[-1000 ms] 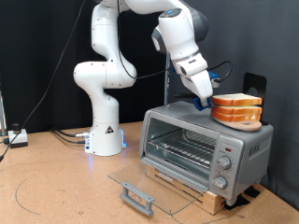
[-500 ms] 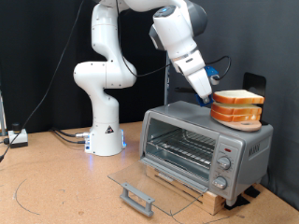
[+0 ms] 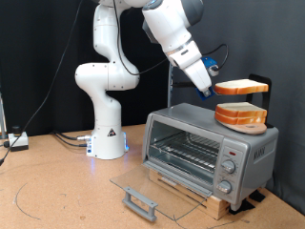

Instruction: Make a piece of toast with the oven

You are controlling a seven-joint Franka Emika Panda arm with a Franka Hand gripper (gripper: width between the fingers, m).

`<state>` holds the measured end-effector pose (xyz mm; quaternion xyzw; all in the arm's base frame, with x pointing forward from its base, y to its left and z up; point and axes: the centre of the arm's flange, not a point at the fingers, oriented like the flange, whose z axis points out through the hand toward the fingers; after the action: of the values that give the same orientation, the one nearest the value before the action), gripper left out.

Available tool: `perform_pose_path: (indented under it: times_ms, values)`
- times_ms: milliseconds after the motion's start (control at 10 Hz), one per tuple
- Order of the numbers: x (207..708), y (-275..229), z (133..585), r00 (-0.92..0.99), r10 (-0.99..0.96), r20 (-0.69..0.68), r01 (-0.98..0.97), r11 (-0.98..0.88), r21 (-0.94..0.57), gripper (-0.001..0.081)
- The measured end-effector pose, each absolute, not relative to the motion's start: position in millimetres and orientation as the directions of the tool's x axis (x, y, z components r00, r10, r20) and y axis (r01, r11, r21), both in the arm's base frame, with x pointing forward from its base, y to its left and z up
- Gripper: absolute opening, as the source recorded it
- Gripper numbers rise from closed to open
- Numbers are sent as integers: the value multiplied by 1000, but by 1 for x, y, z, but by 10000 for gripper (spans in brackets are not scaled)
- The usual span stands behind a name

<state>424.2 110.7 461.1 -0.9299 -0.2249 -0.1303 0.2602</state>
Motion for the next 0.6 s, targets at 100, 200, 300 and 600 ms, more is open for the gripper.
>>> perform_pose_path:
  times_ms: [100, 200, 300, 600]
  values:
    - [425, 107, 460, 866, 344, 363, 482, -768, -421, 410]
    - [426, 96, 460, 866, 334, 372, 478, -773, -417, 410]
    - [428, 79, 461, 868, 316, 384, 468, -779, -417, 410]
    - [428, 28, 466, 884, 270, 381, 430, -790, -437, 410]
